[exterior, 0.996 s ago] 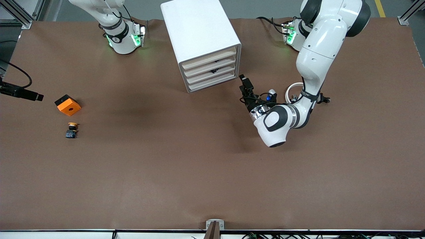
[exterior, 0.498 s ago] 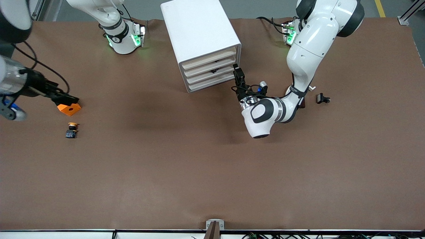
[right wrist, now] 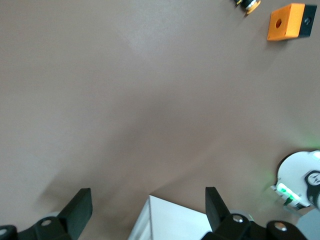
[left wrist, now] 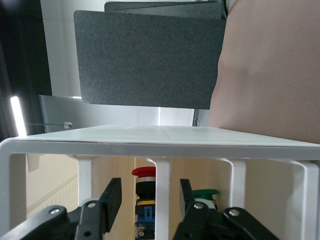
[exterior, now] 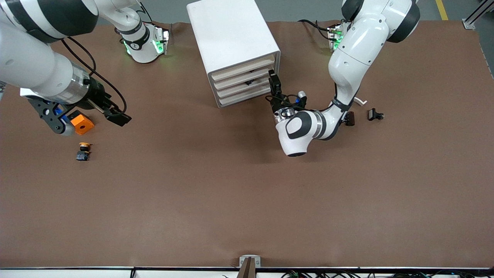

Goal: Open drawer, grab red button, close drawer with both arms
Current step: 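Grasp the drawer handle with the left gripper while the right gripper reaches out, then pull the drawer open with the left gripper while the right gripper hovers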

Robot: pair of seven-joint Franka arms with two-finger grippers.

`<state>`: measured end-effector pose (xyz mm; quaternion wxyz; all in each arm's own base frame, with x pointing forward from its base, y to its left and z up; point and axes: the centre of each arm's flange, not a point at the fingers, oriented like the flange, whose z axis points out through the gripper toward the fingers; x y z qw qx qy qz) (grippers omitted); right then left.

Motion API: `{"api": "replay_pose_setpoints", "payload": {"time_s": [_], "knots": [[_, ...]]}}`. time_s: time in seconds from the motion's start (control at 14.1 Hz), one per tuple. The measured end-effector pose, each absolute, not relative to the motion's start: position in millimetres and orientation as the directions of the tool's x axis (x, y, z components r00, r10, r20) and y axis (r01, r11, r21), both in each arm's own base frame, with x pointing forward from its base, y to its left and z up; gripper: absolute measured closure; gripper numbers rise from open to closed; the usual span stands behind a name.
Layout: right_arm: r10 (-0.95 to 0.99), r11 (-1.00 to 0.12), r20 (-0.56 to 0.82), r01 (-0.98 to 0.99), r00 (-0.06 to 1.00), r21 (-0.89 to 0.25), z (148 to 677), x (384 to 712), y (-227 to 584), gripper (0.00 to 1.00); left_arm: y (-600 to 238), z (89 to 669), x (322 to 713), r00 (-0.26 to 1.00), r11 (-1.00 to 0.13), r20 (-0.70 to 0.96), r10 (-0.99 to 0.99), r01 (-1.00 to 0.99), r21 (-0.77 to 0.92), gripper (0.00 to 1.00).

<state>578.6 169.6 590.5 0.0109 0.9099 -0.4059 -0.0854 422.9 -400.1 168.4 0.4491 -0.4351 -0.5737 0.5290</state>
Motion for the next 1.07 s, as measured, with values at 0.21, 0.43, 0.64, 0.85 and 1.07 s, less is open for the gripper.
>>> {"api": "replay_pose_setpoints", "payload": {"time_s": [0.21, 0.43, 0.64, 0.85, 1.07], "knots": [[-0.773, -0.633, -0.129, -0.769, 0.621, 0.09, 584, 587, 198, 0.0, -414, 168, 408, -0.185, 0.06, 0.055, 0.981, 0.022, -0.998, 0.45], [-0.776, -0.629, -0.119, -0.773, 0.619, 0.083, 581, 591, 221, 0.0, -421, 167, 398, -0.164, 0.062, 0.058, 0.985, 0.018, -0.998, 0.5], [-0.783, -0.62, -0.113, -0.781, 0.612, 0.073, 581, 594, 224, 0.0, -422, 161, 389, -0.154, 0.074, 0.072, 0.985, 0.006, -0.997, 0.64], [-0.796, -0.603, -0.101, -0.796, 0.597, 0.05, 580, 596, 236, 0.0, -420, 154, 381, -0.15, 0.087, 0.087, 0.985, -0.007, -0.996, 0.74], [-0.794, -0.605, -0.098, -0.795, 0.6, 0.045, 577, 594, 248, 0.0, -421, 150, 374, -0.139, 0.096, 0.097, 0.986, -0.017, -0.995, 0.78]]}}
